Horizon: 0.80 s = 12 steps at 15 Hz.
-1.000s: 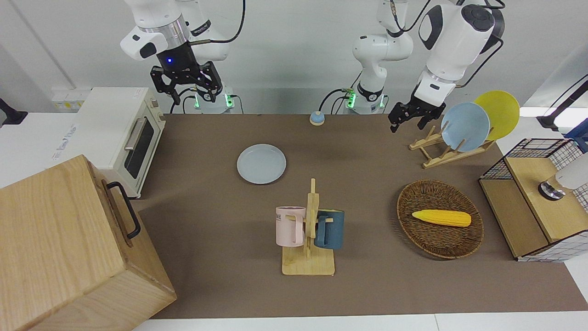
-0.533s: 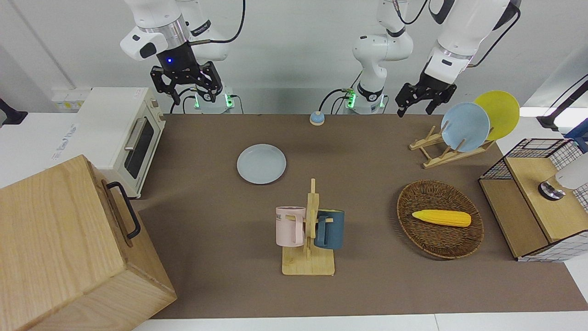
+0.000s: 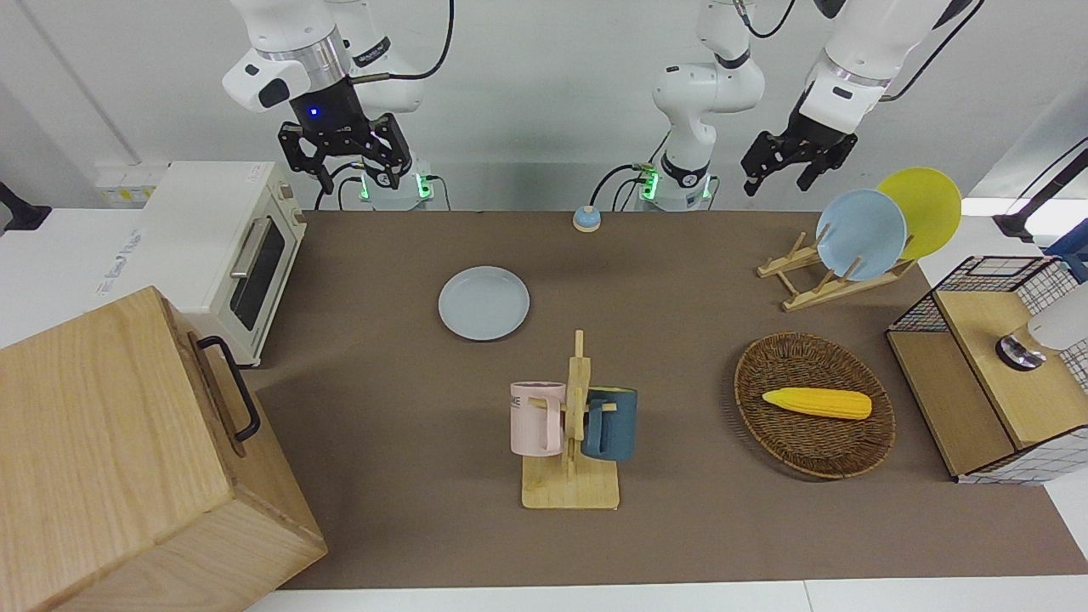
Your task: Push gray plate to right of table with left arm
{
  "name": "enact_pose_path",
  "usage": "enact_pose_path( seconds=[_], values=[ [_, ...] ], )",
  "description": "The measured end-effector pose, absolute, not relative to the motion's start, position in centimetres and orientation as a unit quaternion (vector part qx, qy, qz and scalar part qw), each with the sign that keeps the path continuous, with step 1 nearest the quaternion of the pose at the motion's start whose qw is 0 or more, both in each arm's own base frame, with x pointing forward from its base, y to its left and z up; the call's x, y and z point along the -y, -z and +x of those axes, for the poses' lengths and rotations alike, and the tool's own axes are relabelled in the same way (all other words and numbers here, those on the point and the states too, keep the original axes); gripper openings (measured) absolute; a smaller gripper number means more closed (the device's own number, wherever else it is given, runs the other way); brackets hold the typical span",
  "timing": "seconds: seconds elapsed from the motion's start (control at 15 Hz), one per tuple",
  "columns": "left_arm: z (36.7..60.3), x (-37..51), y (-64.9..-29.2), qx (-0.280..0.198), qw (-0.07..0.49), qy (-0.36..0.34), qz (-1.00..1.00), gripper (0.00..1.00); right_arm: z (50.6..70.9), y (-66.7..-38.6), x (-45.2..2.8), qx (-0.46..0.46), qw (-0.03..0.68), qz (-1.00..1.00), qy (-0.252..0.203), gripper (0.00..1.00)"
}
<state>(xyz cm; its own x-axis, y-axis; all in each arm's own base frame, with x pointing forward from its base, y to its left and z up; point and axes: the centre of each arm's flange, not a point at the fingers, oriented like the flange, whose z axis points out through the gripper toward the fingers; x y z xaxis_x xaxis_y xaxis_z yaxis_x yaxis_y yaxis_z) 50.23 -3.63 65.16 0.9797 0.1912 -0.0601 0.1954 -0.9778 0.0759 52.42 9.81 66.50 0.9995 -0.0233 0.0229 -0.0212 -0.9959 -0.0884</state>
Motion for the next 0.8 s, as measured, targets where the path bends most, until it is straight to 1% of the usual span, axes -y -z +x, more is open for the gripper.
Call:
enact_pose_path(
  seconds=[0.2,0.8],
  values=[
    [50.28,2.67,-65.16,-0.106,0.042,0.026,0.993,1.00,52.42,-66.50,-9.81,-0.011,0.044,-0.999,0.012,1.00],
    [50.26,3.13,-65.20,-0.102,0.041,0.026,0.994,1.00,52.42,-66.50,-9.81,-0.011,0.044,-0.999,0.012,1.00]
  ],
)
